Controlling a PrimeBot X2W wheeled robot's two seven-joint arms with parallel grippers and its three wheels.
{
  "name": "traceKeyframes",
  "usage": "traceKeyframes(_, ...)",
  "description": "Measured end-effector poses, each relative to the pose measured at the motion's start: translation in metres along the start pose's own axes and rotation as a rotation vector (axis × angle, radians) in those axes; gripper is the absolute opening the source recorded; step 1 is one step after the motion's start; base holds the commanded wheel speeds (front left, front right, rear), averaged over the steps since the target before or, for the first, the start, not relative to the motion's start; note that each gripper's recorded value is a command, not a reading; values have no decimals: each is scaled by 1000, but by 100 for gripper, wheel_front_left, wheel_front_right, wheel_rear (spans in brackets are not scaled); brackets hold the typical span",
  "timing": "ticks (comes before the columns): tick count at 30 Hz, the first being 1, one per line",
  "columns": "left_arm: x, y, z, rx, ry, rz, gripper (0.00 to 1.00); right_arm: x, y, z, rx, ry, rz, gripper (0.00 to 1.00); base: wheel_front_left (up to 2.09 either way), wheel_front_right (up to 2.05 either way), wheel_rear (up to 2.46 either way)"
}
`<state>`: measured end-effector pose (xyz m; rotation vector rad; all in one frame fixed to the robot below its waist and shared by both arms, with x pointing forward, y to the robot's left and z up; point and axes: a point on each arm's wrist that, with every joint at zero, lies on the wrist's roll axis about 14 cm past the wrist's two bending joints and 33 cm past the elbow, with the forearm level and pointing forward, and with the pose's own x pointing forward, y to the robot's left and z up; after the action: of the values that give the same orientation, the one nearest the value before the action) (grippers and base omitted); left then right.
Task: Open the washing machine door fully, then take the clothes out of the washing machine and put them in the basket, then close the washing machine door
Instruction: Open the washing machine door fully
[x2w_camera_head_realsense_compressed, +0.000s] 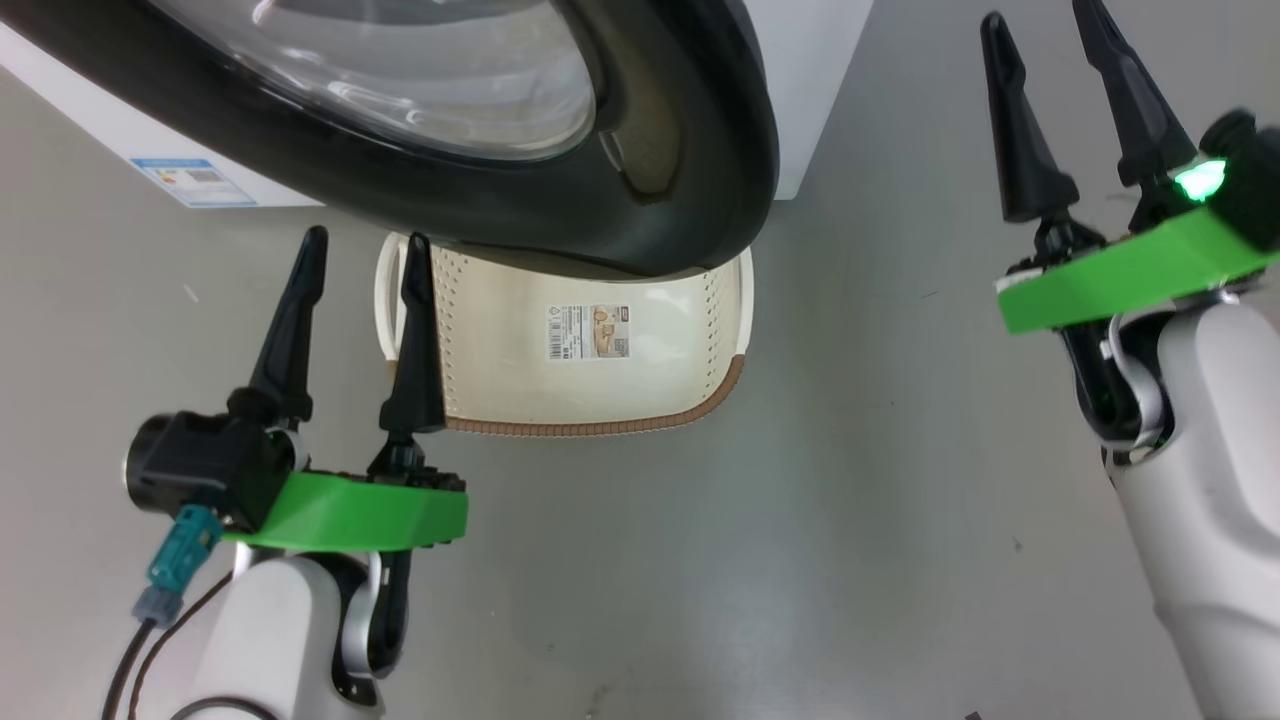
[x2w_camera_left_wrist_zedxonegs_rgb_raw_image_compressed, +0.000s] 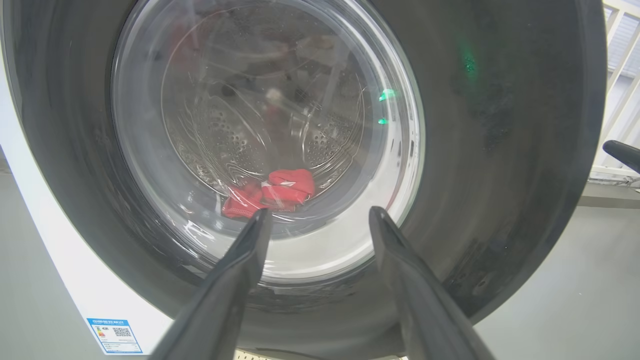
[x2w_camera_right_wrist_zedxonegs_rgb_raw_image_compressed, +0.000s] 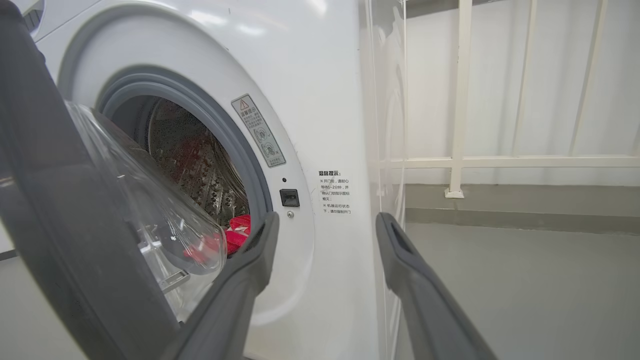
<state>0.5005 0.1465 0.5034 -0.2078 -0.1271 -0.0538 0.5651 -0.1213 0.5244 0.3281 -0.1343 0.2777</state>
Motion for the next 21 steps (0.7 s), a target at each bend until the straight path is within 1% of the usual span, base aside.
traceKeyframes(4, 0, -2, 0, -4, -2, -5, 100, -12, -1, 4, -102, -30, -15, 100, 0, 0, 0)
traceKeyframes(9, -2, -3, 0, -7, -1, -6, 100, -25, 2, 6, -164, -51, -29, 100, 0, 0, 0)
traceKeyframes(21, -6, -3, 10, -1, -31, -7, 100, -56, 1, -2, -189, -41, -70, 100, 0, 0, 0)
